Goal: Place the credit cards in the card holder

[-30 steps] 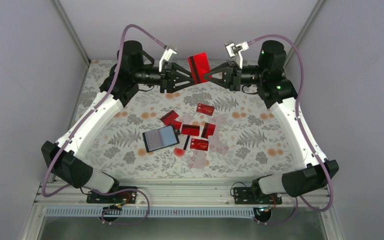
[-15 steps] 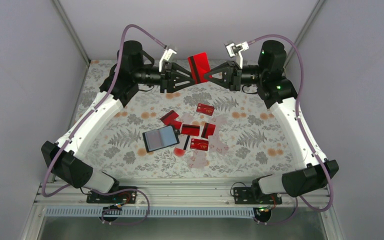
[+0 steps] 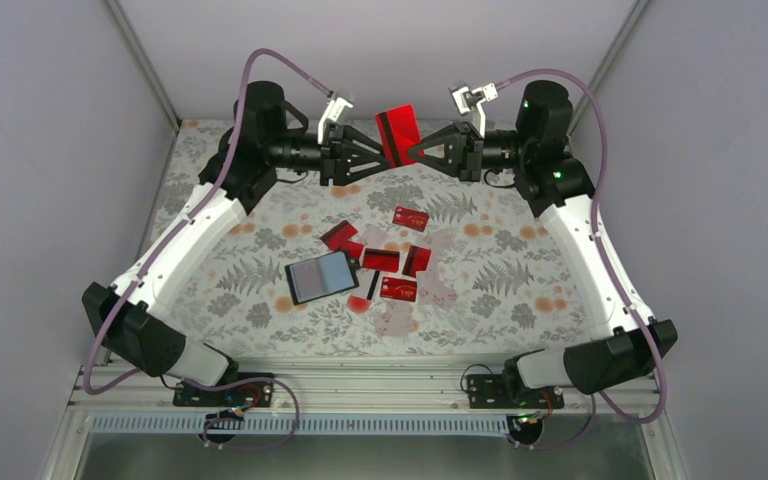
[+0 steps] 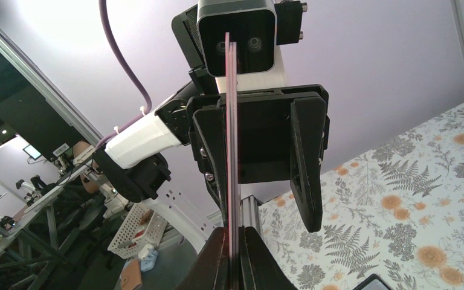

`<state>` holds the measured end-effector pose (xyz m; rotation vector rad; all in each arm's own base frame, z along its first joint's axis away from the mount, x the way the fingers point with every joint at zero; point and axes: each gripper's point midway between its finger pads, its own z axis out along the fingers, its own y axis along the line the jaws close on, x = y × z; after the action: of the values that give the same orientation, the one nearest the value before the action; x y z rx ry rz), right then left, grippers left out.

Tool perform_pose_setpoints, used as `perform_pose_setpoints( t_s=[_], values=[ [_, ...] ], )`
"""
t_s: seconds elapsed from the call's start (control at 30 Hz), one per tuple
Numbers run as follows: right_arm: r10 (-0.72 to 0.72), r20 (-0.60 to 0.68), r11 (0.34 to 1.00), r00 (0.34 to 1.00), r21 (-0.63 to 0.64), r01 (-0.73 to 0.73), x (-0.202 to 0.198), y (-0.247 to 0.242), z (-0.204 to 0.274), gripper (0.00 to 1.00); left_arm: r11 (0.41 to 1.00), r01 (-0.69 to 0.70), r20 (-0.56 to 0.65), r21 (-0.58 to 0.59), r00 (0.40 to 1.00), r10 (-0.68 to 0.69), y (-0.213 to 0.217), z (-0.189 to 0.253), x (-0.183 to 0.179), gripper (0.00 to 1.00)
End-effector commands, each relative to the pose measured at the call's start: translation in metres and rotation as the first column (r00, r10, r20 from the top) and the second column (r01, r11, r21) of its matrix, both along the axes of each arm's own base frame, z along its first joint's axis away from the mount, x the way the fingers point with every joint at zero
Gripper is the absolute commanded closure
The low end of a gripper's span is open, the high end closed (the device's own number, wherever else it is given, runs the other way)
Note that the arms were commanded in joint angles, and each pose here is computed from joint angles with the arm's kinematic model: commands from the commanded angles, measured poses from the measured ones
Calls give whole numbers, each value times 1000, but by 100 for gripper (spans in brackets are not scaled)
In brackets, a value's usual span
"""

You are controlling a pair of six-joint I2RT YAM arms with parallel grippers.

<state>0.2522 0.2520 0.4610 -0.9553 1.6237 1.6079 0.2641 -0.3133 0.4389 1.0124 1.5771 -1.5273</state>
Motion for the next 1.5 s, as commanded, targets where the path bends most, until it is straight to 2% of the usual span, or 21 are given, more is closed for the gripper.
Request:
perform_pose_setpoints(
  t_s=[0.0, 0.63, 0.73, 0.83, 0.93, 1.13, 1.33, 1.47],
  values=[
    [54, 95, 998, 994, 33, -57, -29, -5, 30, 96, 999, -43, 14, 0, 999, 43, 6, 4, 5, 60],
    [54, 87, 998, 995, 30, -56, -26, -4, 28, 96, 999, -54, 25, -1, 998, 54, 12, 8, 10, 60],
    [10, 72, 1000, 997, 16, -11, -17, -2, 22, 96, 999, -44, 26, -6, 999, 44, 11, 11, 7, 60],
    [-100, 26, 994, 995, -30, 101, 8, -1, 6, 96, 999, -33, 31, -20, 999, 34, 12, 16, 3, 59],
    [-93, -30, 995, 995, -46, 92, 14, 2, -6, 96, 999, -16, 32, -39, 999, 18, 13, 21, -2, 59],
    [-53, -19, 998, 998, -17, 52, 8, 4, 2, 96, 998, 40, 21, -56, 999, -39, 7, 19, -14, 60],
    [-51, -8, 999, 999, -15, 51, 7, 6, 4, 96, 996, 68, 18, -51, 998, -67, -3, 19, -17, 70],
    [-58, 2, 998, 998, -14, 58, 7, 6, 5, 96, 996, 76, 17, -48, 997, -75, -4, 18, -18, 85]
  ],
)
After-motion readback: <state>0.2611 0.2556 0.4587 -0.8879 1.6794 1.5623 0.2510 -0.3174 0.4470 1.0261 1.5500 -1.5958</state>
